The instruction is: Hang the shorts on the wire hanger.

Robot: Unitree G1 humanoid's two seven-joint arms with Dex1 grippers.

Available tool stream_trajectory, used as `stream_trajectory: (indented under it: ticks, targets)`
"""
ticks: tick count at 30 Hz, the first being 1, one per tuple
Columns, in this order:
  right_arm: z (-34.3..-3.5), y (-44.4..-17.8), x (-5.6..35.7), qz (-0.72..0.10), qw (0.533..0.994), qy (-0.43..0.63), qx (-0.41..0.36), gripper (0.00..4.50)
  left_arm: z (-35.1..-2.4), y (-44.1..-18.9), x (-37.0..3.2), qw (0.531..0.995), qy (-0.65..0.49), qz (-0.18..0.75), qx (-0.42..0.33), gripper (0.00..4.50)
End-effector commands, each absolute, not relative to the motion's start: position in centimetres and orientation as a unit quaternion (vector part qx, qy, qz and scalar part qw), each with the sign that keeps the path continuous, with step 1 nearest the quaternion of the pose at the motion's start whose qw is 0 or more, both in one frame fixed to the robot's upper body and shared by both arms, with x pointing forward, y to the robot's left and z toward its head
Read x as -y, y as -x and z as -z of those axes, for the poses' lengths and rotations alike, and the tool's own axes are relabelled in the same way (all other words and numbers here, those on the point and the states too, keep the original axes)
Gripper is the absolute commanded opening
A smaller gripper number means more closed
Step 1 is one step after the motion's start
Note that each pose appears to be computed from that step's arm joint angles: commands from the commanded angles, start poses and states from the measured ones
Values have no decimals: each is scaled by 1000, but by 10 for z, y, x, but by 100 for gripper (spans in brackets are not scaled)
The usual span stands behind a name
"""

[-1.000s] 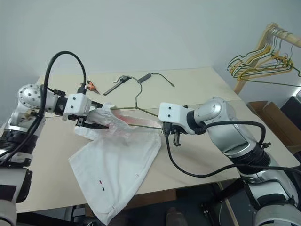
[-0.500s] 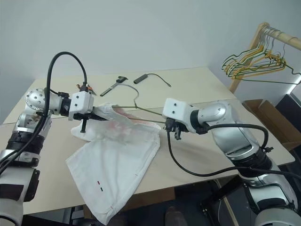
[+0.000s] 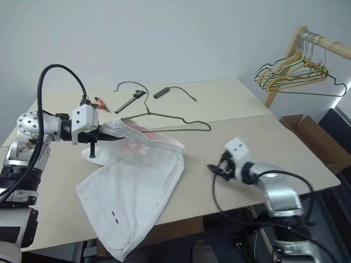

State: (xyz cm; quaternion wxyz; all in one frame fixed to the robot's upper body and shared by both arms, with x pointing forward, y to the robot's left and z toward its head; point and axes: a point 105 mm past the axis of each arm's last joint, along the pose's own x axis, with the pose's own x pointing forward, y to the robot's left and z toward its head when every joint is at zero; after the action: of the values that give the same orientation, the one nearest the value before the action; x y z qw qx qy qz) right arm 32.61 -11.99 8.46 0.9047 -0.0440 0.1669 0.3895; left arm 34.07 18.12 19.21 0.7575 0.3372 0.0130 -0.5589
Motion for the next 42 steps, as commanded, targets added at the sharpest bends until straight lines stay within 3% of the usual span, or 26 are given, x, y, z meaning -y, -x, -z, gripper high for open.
stream_trajectory:
  ticks: [1, 4, 8, 16, 21, 25, 29, 34, 38, 42]
  targets:
    - [-91, -341, 79, -413, 897, 5, -158, 388, -209, -340, -180, 767, -337, 546, 15, 0]
    - [-84, -352, 59, -420, 891, -23, -171, 388, -208, -339, -178, 767, -335, 547, 15, 0]
    - [-90, -350, 56, -440, 882, -43, -167, 268, -207, -337, -178, 768, -336, 545, 16, 0]
    - [-98, -340, 109, -420, 893, -18, -159, 2, -198, -330, -193, 785, -326, 527, -8, 0]
    - [-127, -350, 156, -386, 911, 17, -142, 2, -175, -311, -215, 763, -326, 553, -71, 0]
    - [-143, -352, 170, -390, 910, 45, -136, 2, -161, -312, -221, 756, -350, 544, -102, 0]
    - [-156, -346, 170, -413, 899, 77, -126, 2, -148, -327, -224, 763, -379, 508, -125, 0]
    - [-181, -331, 148, -468, 866, 161, -75, 2, -133, -327, -213, 734, -396, 534, -143, 0]
    - [-184, -316, 115, -518, 826, 214, -58, 113, -136, -335, -186, 732, -379, 554, -116, 0]
    - [-182, -308, 107, -536, 810, 228, -62, 256, -143, -347, -169, 735, -376, 556, -92, 0]
